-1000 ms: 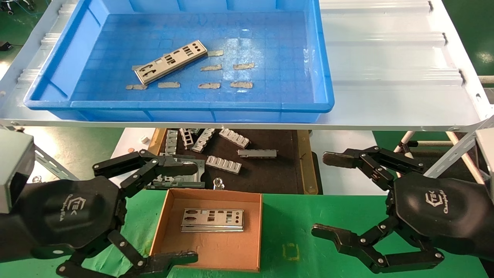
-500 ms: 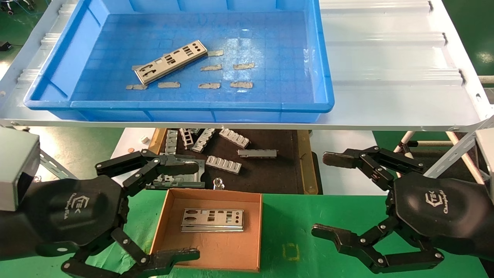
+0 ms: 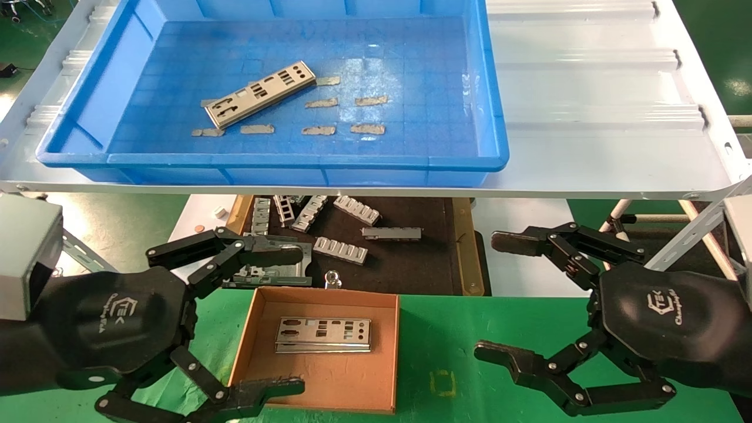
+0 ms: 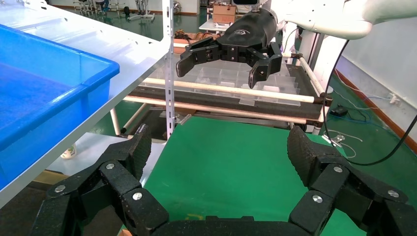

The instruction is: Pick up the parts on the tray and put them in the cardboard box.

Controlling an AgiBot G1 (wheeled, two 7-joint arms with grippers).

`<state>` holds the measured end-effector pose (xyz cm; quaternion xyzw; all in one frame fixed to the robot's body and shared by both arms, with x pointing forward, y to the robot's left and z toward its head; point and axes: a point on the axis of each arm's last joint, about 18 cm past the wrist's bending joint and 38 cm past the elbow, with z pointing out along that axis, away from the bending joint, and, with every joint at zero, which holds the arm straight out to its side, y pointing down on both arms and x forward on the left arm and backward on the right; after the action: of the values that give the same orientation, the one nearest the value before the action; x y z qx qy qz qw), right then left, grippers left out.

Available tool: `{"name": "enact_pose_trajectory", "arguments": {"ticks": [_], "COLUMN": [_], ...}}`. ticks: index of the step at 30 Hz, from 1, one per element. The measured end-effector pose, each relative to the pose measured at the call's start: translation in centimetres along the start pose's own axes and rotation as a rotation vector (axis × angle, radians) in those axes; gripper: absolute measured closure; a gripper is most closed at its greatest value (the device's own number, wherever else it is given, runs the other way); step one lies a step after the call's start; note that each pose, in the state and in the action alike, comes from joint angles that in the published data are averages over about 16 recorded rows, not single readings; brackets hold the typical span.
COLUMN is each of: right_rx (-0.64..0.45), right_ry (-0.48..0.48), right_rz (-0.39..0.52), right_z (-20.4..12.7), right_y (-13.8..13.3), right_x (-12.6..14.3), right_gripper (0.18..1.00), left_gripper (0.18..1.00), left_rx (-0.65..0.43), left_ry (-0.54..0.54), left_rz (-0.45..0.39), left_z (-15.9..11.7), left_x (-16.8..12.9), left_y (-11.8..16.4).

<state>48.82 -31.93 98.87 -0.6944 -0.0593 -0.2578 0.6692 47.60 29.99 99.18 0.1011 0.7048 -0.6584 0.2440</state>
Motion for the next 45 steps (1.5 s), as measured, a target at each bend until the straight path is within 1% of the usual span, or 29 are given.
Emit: {"name": "enact_pose_trajectory", "arguments": {"ticks": [45], "right_rx": [0.0], "right_ry": [0.0], "right_rz": [0.0], "right_z": [0.0], "right_y": [0.0], "right_x": [0.0], "right_gripper": [0.178], "left_gripper": [0.184], "left_rx": [0.0], "left_ry": [-0.001], "left_rz": [0.0], "left_z": [0.02], "left_x": [-0.04], "left_y": [0.03]}}
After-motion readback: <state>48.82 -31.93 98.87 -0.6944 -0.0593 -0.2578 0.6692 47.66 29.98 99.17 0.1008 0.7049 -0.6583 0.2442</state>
